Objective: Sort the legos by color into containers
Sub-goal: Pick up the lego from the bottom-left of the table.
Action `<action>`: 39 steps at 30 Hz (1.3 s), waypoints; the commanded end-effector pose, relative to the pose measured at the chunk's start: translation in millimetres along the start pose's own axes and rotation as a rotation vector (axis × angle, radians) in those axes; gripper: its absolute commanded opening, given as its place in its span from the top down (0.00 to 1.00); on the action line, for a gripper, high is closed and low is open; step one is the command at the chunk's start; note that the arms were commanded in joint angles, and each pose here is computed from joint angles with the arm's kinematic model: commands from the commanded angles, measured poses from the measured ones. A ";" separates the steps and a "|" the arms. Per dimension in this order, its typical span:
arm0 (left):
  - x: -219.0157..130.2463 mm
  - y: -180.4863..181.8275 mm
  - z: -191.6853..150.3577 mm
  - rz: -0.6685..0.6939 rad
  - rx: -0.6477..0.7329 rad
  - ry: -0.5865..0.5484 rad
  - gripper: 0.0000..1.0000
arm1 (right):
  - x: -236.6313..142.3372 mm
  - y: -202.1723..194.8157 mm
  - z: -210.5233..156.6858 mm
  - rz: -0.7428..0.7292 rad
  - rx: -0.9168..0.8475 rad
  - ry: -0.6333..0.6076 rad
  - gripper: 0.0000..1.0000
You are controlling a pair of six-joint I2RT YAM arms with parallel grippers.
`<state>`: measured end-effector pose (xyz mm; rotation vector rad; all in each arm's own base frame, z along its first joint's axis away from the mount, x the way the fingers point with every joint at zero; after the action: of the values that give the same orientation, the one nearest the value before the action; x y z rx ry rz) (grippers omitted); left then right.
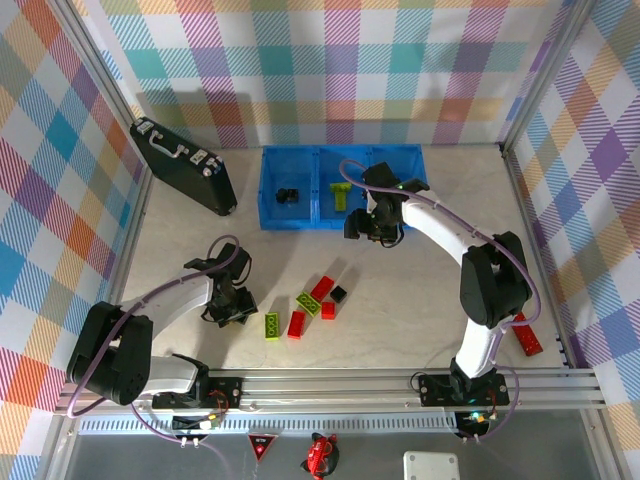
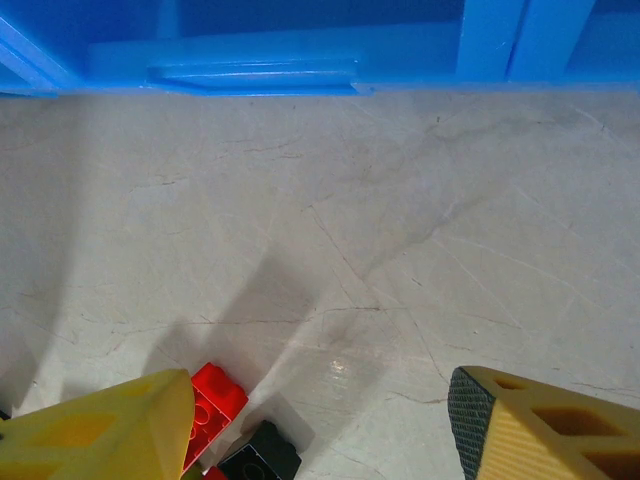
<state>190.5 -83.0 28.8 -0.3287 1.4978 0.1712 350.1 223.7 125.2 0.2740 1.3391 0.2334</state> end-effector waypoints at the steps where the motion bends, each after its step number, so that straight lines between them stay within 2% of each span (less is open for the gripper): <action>1: -2.0 4.3 -4.2 0.035 0.008 0.019 0.53 | -7.8 3.8 -5.6 0.015 -0.015 -0.002 0.31; 18: -34.5 -13.0 16.5 0.009 0.052 -0.039 0.55 | -17.1 -3.0 -10.3 -0.009 -0.012 -0.023 0.31; 26: -48.5 -45.8 48.0 -0.022 0.123 -0.045 0.55 | -26.5 -12.5 -21.7 -0.031 0.004 -0.030 0.31; 39: -43.2 -105.4 104.6 -0.040 0.245 -0.015 0.55 | -52.0 -43.5 -53.6 -0.111 0.044 -0.060 0.31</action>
<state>317.9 -138.4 83.2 -0.2008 1.4461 0.0009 300.0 179.6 145.1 0.2520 1.2936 0.1456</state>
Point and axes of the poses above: each hand's point on the last joint's axis, 136 mm out from that joint toward the fingers, its own x axis out along the fingers, its own y axis along the line the jaws close on, z = x × y, the point moved 1 cm from there along -x, back along the fingers, and after that the axes turned 4 degrees about x, right-handed, at the moved point
